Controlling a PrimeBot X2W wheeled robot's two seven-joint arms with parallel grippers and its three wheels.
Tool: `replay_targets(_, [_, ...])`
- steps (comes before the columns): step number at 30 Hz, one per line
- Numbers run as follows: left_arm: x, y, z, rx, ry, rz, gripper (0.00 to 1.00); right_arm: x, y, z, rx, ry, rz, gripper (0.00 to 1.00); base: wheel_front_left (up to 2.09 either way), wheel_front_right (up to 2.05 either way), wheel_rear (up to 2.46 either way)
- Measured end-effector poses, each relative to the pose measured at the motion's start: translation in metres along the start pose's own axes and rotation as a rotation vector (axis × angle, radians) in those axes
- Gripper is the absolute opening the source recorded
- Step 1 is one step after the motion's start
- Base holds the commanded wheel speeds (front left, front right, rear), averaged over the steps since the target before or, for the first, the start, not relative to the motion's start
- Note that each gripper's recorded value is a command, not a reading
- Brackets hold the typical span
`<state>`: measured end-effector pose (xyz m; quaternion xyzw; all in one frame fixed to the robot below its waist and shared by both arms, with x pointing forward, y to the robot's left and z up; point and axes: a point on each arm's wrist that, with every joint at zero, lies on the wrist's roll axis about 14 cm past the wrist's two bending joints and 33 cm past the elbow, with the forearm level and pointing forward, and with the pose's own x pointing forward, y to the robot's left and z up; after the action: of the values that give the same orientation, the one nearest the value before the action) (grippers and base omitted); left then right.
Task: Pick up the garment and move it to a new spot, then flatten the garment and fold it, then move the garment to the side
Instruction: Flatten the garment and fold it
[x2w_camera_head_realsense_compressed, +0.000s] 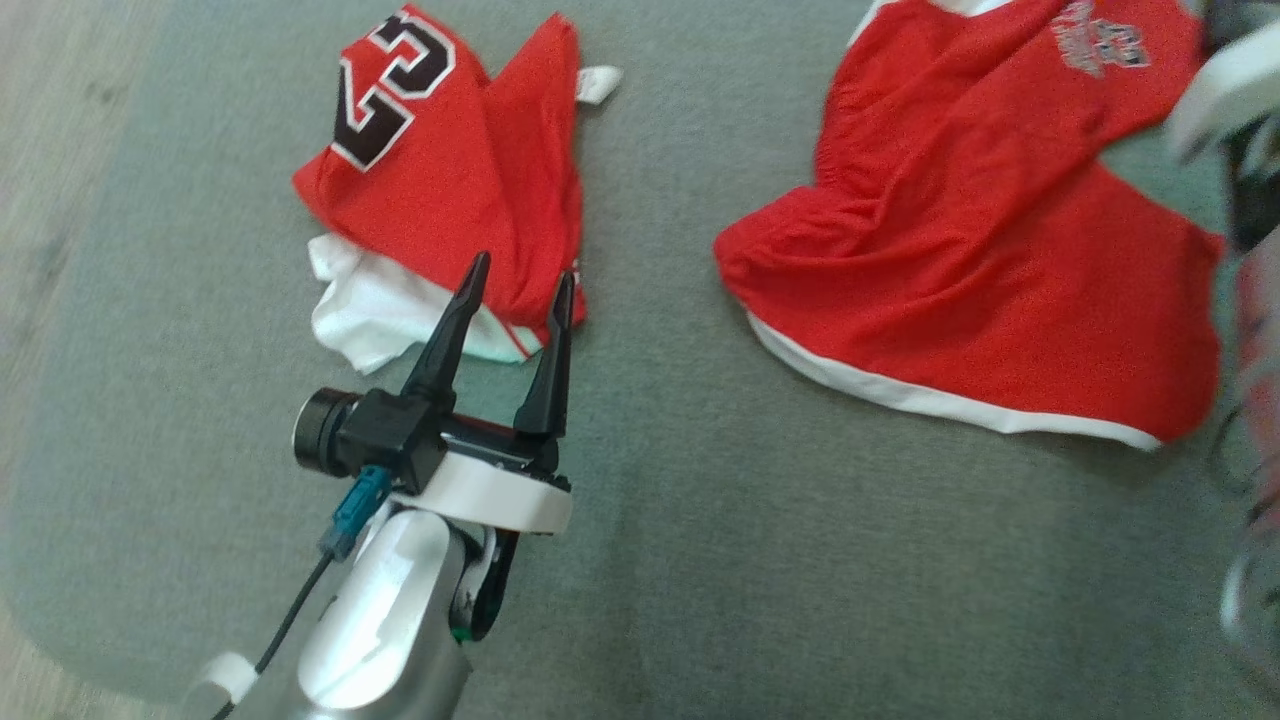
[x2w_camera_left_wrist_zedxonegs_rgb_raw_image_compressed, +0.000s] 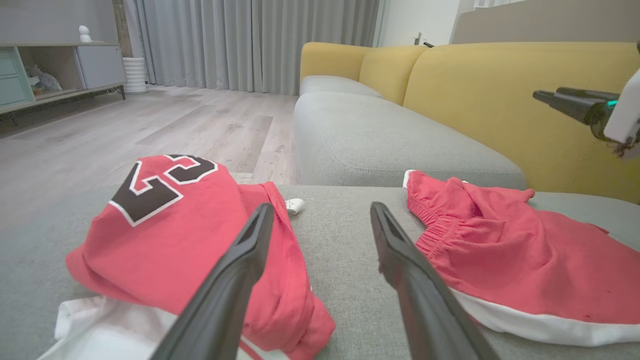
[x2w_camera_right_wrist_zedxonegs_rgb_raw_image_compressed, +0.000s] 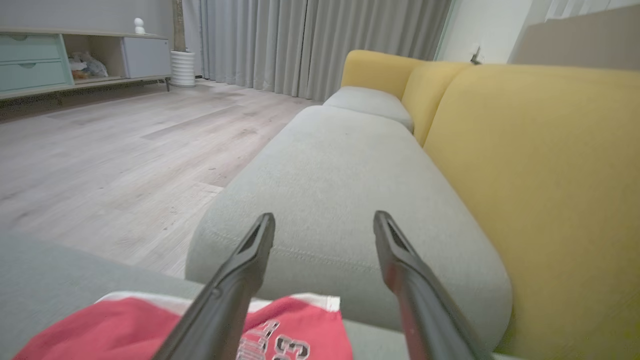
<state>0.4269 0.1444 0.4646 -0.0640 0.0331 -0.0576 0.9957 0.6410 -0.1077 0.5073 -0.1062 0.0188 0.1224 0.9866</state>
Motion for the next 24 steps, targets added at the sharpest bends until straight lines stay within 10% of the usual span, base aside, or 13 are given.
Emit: replay_targets(24, [-0.033, -0.054, 0.012, -0.01, -0.042, -0.135, 1.0, -0.232, 0.018, -0.091, 0.393, 0.115, -0.158, 1.0, 0.0, 0.0, 0.0])
